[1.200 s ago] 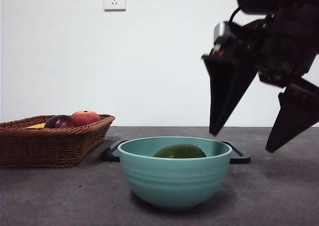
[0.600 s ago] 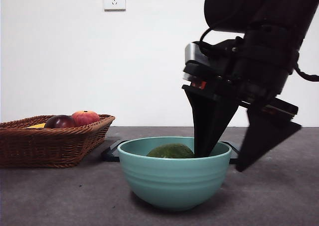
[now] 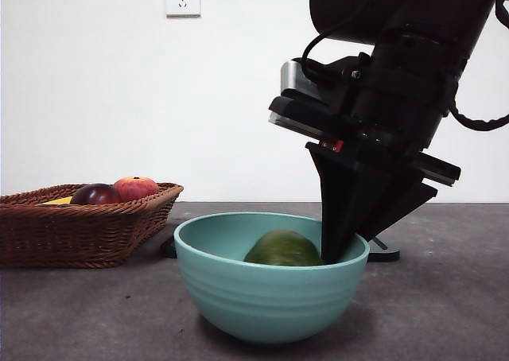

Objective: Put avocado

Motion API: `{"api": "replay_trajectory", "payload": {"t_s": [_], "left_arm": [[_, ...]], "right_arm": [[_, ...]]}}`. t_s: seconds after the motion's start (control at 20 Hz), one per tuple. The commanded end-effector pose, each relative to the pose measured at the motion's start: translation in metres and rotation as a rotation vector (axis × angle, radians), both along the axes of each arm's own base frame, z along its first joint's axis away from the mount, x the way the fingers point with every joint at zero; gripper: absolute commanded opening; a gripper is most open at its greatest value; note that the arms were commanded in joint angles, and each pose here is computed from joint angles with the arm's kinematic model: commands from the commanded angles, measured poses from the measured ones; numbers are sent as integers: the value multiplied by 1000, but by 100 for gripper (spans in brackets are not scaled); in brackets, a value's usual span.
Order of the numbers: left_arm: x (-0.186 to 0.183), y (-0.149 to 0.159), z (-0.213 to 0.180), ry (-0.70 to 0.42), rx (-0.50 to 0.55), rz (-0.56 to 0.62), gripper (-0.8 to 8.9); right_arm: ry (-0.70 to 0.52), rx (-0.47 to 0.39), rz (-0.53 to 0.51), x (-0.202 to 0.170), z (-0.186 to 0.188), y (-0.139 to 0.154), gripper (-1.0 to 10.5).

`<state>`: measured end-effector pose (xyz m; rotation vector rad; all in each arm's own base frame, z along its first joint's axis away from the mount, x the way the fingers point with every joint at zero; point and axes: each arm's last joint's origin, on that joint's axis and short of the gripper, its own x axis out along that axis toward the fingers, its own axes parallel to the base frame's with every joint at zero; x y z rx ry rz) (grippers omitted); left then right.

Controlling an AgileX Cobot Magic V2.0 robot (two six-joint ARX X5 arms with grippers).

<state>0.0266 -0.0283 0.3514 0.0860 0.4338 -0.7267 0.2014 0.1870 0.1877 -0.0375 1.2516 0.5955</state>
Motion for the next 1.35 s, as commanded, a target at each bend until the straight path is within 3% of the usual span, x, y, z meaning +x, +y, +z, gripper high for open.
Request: {"api": "replay_trajectory", "payload": {"t_s": [0.05, 0.25, 0.4, 0.85, 1.35], "left_arm": [[-1, 0, 4, -8, -20, -6, 593], [-1, 0, 4, -9, -22, -6, 593], [0, 0, 4, -12, -26, -6, 593], [0, 0, 4, -13, -27, -6, 593], [0, 0, 4, -12, -26, -6, 593]], "right_arm": [[-3, 9, -53, 9, 10, 3, 6], [3, -52, -143, 41, 32, -9, 6], [9, -70, -209, 85, 47, -17, 6], [0, -37, -298, 201, 52, -10, 6], [51, -54, -268, 217, 25, -3, 6]]}}
